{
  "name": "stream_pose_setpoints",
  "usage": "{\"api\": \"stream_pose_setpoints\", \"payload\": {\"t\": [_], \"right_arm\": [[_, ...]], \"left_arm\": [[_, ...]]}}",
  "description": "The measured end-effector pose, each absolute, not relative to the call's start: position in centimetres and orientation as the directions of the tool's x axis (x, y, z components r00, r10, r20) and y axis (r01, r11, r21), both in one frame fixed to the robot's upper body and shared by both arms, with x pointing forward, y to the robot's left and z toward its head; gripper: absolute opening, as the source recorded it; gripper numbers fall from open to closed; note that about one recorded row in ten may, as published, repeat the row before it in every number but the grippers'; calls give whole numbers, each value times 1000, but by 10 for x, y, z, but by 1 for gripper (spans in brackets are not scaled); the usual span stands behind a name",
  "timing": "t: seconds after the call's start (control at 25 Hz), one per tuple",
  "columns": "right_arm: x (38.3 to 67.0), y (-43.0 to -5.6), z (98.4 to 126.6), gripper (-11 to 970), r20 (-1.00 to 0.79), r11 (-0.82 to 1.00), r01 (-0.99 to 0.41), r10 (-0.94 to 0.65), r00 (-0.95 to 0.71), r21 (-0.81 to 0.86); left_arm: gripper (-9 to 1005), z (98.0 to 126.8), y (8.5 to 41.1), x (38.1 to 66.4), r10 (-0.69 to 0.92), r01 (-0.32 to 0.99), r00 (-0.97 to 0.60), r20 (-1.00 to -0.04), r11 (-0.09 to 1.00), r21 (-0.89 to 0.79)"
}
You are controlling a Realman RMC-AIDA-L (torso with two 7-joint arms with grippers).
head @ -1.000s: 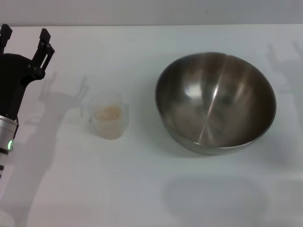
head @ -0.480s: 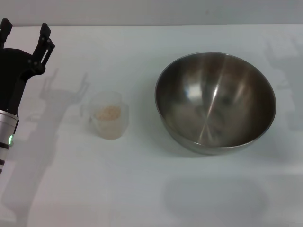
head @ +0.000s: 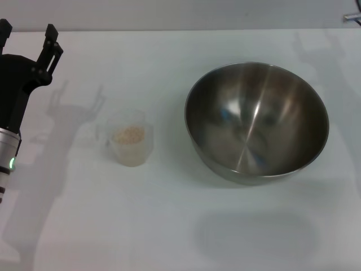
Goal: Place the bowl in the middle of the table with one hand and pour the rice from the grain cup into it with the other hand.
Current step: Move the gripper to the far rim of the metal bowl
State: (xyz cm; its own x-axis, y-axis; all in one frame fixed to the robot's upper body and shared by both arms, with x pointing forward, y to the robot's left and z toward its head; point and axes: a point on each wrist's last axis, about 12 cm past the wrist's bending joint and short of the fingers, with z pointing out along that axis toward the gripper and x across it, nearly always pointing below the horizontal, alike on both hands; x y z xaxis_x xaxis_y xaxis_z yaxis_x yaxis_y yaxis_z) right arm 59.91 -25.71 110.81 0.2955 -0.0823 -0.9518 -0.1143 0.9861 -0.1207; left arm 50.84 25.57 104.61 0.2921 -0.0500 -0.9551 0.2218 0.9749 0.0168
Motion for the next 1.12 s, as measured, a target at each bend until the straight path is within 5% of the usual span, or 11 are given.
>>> {"api": "stream_pose_setpoints", "payload": {"t": [0.52, 0.84, 1.12], "right_arm": [[605, -226, 1168, 648, -973, 974, -228, -51, -226, 2], [598, -237, 1215, 635, -823, 962, -265, -103, -559, 60], [602, -245, 1221, 624, -640, 943, -324, -206, -740, 71]], "left_arm": [[812, 1046, 257, 508, -47, 216, 293, -955, 976, 18], [808, 1045, 262, 506, -43, 199, 296, -954, 980, 18], [806, 1046, 265, 506, -36, 187, 303, -952, 982, 22]]}}
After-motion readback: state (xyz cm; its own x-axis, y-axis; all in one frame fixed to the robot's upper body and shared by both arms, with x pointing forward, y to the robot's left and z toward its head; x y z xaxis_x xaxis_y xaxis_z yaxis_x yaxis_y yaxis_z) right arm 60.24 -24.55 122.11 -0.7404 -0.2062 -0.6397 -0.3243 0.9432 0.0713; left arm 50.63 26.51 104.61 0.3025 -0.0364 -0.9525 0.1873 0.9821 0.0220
